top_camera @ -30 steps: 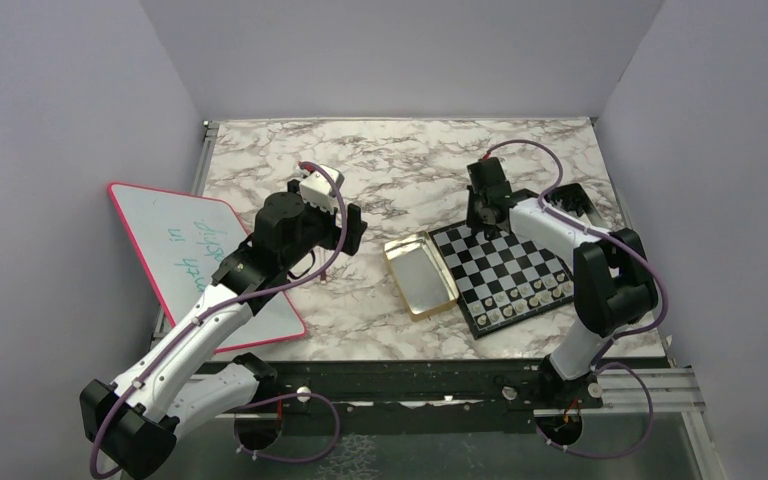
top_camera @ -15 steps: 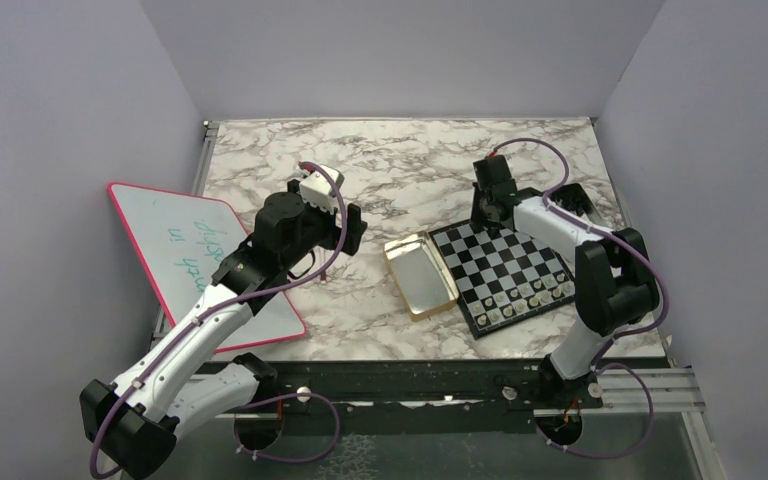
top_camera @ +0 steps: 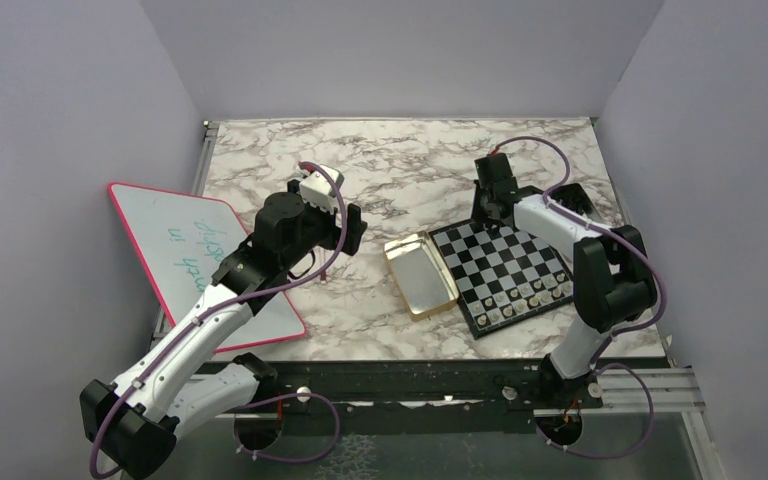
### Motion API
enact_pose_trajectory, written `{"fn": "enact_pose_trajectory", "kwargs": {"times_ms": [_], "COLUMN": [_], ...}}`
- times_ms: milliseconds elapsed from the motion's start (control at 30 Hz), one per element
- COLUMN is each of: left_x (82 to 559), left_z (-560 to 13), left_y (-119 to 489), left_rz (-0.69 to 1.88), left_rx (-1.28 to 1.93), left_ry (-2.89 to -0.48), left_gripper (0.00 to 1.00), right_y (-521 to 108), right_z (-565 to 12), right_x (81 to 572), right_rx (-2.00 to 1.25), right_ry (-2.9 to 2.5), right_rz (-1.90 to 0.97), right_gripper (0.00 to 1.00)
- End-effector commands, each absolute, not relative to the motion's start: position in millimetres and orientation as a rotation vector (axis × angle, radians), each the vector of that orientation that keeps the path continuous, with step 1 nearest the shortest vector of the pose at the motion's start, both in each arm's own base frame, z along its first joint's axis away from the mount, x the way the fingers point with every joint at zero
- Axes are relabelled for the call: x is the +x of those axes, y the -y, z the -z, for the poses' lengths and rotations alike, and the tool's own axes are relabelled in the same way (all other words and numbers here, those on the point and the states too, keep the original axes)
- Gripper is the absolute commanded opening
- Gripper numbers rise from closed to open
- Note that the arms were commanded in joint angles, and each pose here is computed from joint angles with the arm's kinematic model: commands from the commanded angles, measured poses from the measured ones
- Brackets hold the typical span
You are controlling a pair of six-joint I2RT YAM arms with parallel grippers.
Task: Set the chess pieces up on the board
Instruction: Place the chess piece on the chessboard.
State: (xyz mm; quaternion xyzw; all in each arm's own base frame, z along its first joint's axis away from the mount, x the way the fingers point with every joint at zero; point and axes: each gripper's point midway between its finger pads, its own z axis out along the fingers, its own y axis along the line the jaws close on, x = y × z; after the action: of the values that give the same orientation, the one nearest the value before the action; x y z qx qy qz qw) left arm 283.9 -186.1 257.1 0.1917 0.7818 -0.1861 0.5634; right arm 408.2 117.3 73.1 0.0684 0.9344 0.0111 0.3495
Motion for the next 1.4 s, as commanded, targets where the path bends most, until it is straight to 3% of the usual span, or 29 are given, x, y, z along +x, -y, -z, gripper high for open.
{"fn": "enact_pose_trajectory", "kwargs": {"times_ms": [0, 500, 767, 1367], "left_x": [285, 285, 285, 285], "left_z": [-259, -262, -259, -258], "left_y": [182, 180, 184, 183], "left_rz": [0.415, 0.41, 0.425, 0.421], "left_rx": [0.449, 0.441, 0.452, 0.45], "left_ry": [-1.823, -1.816, -1.825, -1.828], "left_gripper": [0.99, 0.99, 0.99, 0.99], "right_y": [-119, -122, -123, -114], "right_z": [-76, -65, -68, -79], "right_x": [419, 413, 414, 415], "right_rx": [0.209, 0.219, 0.228, 0.213], "right_ry": [-2.397, -2.428, -2.426, -2.412], "right_rz": [-0.058, -0.095, -0.1, -0.04], "right_gripper": [0.16, 0.17, 0.25, 0.25]}}
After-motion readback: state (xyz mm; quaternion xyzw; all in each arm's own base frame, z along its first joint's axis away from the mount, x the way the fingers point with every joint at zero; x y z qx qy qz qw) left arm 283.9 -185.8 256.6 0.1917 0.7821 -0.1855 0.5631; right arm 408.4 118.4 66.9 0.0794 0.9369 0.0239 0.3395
